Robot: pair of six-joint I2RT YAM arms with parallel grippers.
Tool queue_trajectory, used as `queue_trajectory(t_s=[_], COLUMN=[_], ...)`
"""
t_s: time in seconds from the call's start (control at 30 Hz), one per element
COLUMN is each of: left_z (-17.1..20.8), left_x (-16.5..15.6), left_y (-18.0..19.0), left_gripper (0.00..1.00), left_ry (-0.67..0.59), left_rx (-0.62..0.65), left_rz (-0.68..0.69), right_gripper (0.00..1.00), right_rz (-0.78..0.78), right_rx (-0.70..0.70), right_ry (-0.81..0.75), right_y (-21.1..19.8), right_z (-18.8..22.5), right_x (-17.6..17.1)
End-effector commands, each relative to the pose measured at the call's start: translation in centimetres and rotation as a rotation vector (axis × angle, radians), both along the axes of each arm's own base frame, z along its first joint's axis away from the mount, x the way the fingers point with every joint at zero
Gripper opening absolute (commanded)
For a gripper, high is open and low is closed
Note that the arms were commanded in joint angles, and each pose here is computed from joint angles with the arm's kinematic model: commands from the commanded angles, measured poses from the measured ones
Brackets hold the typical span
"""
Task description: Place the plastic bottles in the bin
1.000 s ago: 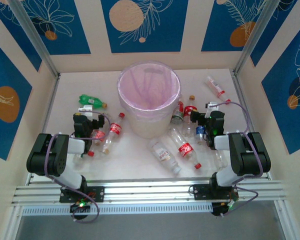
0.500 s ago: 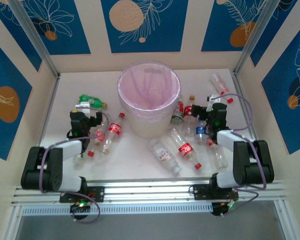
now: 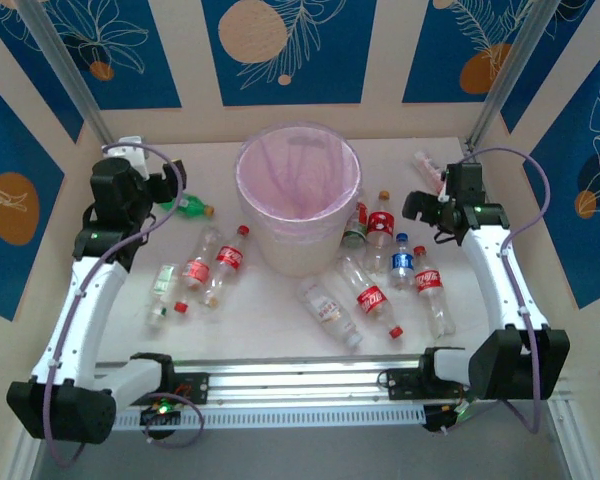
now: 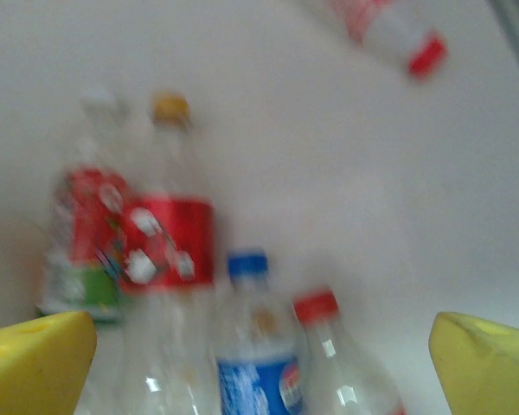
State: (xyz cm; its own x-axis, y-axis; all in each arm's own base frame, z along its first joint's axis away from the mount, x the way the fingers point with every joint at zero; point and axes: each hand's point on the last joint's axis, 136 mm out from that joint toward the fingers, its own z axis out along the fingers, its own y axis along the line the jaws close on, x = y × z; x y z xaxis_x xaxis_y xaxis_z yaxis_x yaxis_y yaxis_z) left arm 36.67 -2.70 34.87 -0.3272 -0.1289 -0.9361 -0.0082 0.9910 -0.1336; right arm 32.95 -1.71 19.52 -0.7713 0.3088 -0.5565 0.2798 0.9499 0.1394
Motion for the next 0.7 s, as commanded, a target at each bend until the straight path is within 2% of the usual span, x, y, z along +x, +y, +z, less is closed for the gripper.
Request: queue_trajectory(t_s=[0.0, 0.17, 0.27, 0.47, 0.67], left_z=[-2.4, 1.3, 1.8, 0.5, -1.3], left_x=[-2.7, -3.5, -3.4, -2.1, -0.7], left_y=[-3.4, -8.0, -10.1, -11.8, -12.1], left_gripper=[0.88, 0.88, 0.88, 0.88, 0.89], left_ry=[0.225, 0.201, 0.223, 0.278, 0.306], left_rx=[-0.063, -0.129, -0.113, -0.076, -0.079], left_rz=[-0.158, -0.352, -0.418, -0.449, -0.43], right_gripper=[1.0, 0.92, 0.9, 0.84, 0.77], right_rz=[-0.067, -0.096, -0.1, -0.105, -0.105], right_rx=[0.085, 0.137, 0.128, 0.152, 0.17], right_ry=[0.384, 0.478, 0.524, 0.617, 0.663], right_y=[-0.2, 0.1, -0.1, -0.3, -0.3], right_z=[-4.6, -6.1, -6.7, -8.6, -10.1], right_x=[-7.3, -8.2, -8.4, -8.4, -8.2])
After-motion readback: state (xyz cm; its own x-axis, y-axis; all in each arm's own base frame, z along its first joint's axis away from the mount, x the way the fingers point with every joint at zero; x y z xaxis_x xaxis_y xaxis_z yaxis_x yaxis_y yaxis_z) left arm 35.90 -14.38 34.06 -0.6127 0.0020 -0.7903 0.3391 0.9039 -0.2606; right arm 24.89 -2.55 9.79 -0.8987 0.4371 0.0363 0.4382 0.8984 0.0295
